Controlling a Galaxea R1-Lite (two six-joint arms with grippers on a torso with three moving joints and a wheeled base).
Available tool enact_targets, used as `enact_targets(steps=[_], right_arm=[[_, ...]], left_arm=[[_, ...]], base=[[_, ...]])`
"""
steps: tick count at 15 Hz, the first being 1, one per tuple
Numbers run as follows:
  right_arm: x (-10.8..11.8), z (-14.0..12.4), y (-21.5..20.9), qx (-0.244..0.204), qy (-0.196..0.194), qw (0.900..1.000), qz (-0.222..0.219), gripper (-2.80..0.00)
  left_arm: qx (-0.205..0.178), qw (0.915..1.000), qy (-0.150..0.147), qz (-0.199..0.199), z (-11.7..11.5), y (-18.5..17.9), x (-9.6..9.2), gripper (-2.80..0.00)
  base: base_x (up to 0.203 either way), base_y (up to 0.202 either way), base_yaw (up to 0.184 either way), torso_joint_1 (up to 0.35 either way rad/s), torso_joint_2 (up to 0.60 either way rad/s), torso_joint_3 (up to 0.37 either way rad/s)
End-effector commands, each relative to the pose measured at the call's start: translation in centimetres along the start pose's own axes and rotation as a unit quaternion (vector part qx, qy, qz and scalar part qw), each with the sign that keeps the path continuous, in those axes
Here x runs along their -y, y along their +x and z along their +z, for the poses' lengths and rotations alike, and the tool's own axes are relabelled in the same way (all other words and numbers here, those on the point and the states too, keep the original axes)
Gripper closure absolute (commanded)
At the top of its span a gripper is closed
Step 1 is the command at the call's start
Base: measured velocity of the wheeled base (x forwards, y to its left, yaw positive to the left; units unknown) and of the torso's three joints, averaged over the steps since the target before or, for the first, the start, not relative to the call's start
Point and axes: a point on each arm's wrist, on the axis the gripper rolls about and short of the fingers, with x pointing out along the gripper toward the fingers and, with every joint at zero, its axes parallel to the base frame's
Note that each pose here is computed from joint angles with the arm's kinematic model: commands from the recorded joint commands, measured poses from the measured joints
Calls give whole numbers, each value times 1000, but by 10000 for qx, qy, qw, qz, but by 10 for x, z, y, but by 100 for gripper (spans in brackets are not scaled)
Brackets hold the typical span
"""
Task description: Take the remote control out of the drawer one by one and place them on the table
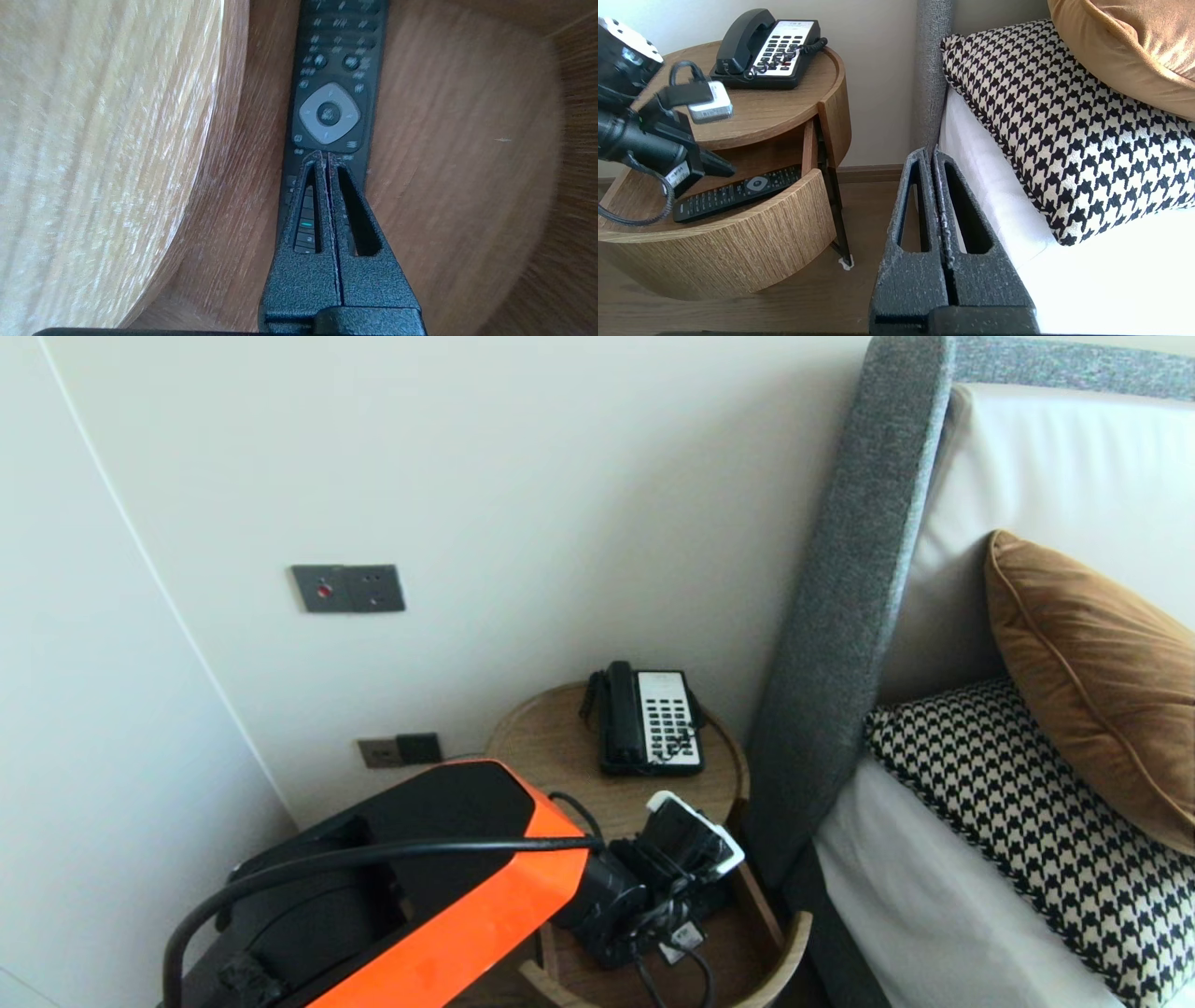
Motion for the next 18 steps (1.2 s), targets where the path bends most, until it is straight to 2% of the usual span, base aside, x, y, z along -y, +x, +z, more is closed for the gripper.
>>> enact_targets(steps=[1,6,18], right_arm=[[0,0,0,23,-1,10000,0,0],[0,0,0,21,-1,10000,0,0],[0,0,0,16,-1,10000,0,0]], left_arm=[[-102,9999,18,1,-7,10,3,-280],[-165,9999,-52,0,-15,21,6,-280],[281,9989,-311,192,-11,34,-2,-280]], base=[[0,0,0,0,0,0],[0,0,0,0,0,0],[0,0,0,0,0,0]])
